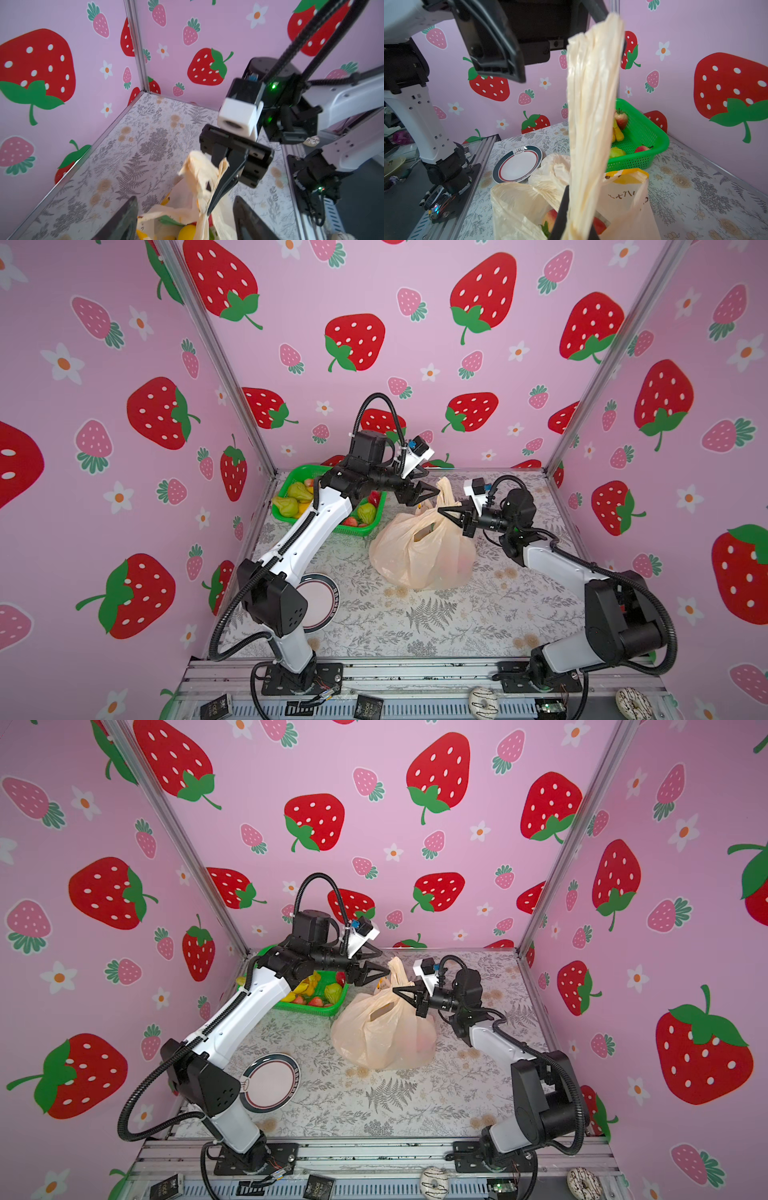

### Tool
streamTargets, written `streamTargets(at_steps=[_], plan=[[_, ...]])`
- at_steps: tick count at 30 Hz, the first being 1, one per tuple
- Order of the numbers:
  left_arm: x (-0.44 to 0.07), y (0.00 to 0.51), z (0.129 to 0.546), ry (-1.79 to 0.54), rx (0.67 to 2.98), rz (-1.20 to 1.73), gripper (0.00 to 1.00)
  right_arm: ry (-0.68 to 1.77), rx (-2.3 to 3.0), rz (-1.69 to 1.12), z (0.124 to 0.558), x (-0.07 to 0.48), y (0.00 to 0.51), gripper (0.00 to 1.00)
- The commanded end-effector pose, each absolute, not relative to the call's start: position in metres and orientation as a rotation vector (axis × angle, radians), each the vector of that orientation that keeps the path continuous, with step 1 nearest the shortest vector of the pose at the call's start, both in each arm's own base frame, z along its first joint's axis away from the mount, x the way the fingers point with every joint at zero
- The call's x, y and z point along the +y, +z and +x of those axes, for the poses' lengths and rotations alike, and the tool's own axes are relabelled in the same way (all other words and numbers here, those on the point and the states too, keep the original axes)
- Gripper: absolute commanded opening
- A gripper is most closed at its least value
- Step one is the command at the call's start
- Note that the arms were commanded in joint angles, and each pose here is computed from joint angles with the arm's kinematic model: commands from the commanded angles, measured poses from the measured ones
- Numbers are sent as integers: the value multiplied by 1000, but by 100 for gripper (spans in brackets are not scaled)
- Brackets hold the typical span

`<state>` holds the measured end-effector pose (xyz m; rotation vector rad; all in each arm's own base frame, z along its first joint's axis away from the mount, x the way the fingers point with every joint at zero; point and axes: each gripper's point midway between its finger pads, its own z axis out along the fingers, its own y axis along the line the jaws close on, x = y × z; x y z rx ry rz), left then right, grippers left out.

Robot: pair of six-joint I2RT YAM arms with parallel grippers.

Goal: Place the fake fruits into the plastic bag and tie a complex knot

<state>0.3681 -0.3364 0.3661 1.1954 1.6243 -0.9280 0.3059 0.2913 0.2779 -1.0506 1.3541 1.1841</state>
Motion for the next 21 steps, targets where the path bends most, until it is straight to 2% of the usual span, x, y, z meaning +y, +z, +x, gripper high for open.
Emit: streamTargets(at_steps=[1,3,5,9,13,21], plan=[[-354,386,361,-1098,1586,1178,74,1165,1315,-1095,299,295,288,0],[-358,384,361,-1104,1593,1185,70,1164,1321,-1092,299,295,287,0],[-360,380,361,-1097,1601,1194,62,1159,1329,-1085,301,295,287,0],[-358,374,361,-1080,1626,1198,35,1142,1355,-1053,306,294,286,0],[-349,370,361,-1042,1656,1167,2,1119,1418,-975,319,292,287,0],[-334,351,363,-1038,1712,836,0,1149,1618,-588,356,282,295,4]])
